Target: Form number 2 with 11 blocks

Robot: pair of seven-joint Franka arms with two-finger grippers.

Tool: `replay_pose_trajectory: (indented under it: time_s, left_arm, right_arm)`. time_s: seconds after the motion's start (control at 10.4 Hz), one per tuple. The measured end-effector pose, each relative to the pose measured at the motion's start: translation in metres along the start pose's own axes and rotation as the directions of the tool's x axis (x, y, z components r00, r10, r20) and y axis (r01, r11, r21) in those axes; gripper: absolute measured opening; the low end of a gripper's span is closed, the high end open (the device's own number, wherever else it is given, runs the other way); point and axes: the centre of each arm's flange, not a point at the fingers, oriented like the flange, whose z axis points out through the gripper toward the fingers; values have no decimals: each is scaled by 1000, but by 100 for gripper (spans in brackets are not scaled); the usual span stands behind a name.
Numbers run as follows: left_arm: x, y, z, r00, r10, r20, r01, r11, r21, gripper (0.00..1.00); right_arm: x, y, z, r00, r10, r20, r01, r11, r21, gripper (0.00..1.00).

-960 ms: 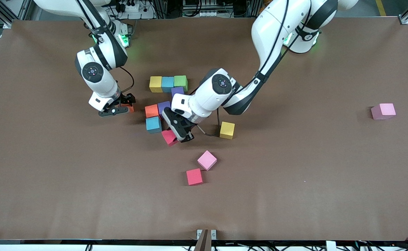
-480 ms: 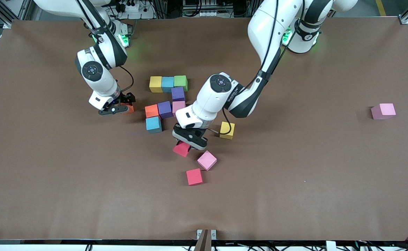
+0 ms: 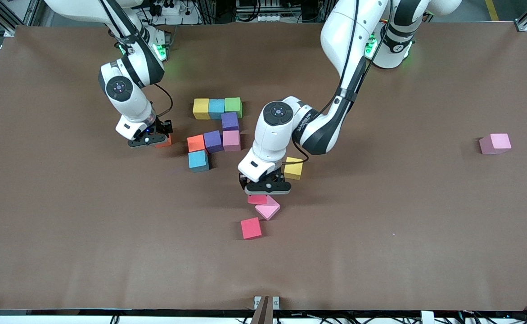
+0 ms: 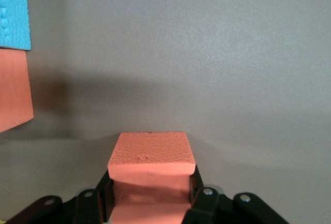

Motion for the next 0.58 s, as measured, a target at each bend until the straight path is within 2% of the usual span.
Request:
replay_pose_trajectory:
  time_s: [0.1,0.29,0.38,0.48,0.58]
  left_arm:
    - [-9,6,-1,999,-41,1,41,999,15,48]
    - [-26,19,-6,999,-22,-26,23,999,31,48]
    - [-28,25,-11,999,22,-41,-21,999,29,48]
    - [-28,29,-15,992,118,-48,-117,993,29,48]
    - [-28,31,-17,968,248,-46,-247,969,30,48]
  right_arm:
    - [-1,0,0,1000,0,-4,0,1000,1,58]
    - [1,0,-1,1000,2,-17,-2,1000,4,58]
    - [6,3,-6,999,8,-37,-8,1000,7,58]
    - [17,7,-14,998,21,-62,-20,1000,8,54]
    - [30,11,-27,996,31,-84,-31,1000,6,52]
